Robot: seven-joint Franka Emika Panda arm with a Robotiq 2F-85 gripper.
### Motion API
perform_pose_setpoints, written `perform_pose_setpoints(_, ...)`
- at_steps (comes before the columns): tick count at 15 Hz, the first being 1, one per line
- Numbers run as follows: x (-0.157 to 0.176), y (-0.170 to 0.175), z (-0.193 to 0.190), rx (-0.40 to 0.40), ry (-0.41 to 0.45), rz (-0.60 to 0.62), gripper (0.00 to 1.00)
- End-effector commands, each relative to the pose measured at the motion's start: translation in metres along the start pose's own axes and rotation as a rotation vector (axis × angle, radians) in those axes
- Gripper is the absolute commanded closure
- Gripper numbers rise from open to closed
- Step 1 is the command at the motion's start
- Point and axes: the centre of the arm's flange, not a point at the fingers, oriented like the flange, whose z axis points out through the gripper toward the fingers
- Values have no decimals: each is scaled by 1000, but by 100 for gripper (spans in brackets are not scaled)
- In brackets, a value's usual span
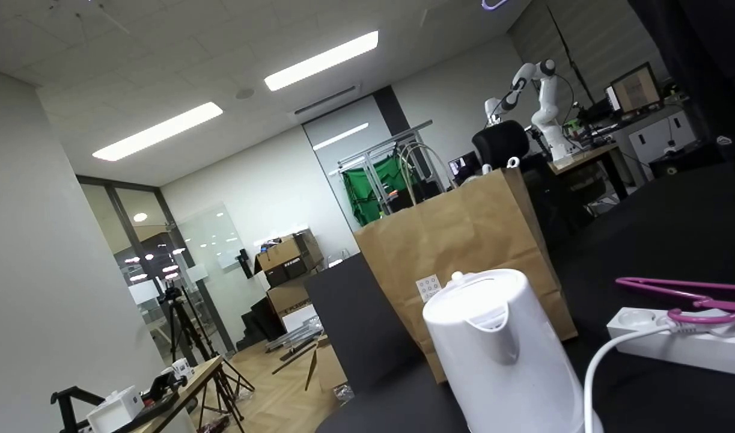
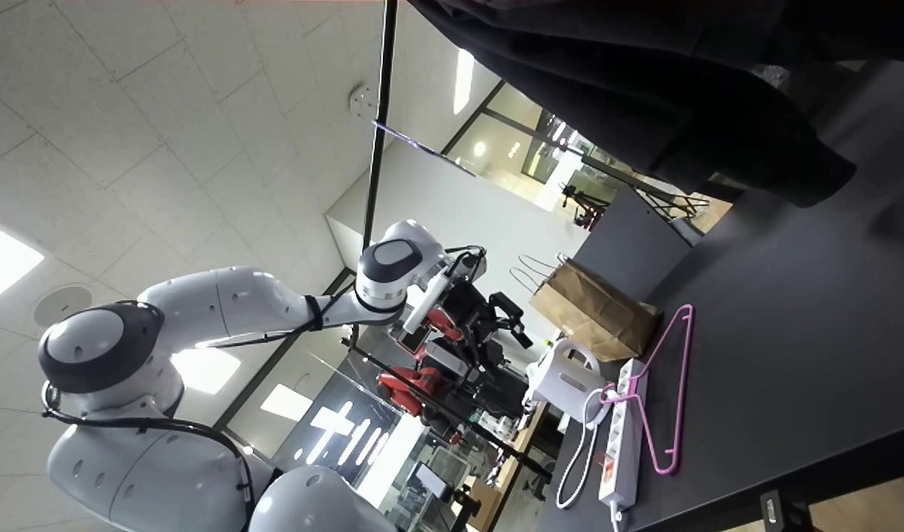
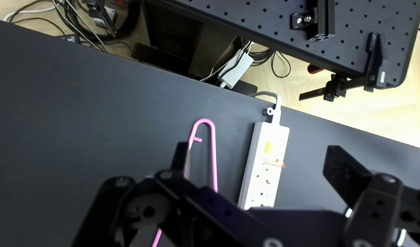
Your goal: Pick up the clothing hanger from the table and hang it on the metallic object
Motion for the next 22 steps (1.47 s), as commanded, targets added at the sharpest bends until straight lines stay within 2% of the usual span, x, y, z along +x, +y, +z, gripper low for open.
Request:
perform_pose_setpoints(1, 0, 0, -1, -1, 1, 0, 0)
perform_pose_setpoints(4, 0, 0, -1, -1, 3, -1, 0)
perform_pose_setpoints(9, 45, 29, 62, -41, 101, 10, 0)
perform_pose_setpoints(11, 63, 37, 92, -34, 121, 21, 0)
perform_pose_setpoints(17, 102, 31, 163, -106, 207, 41, 0)
perform_pose_setpoints(22, 101, 29, 179, -91, 181, 4, 0)
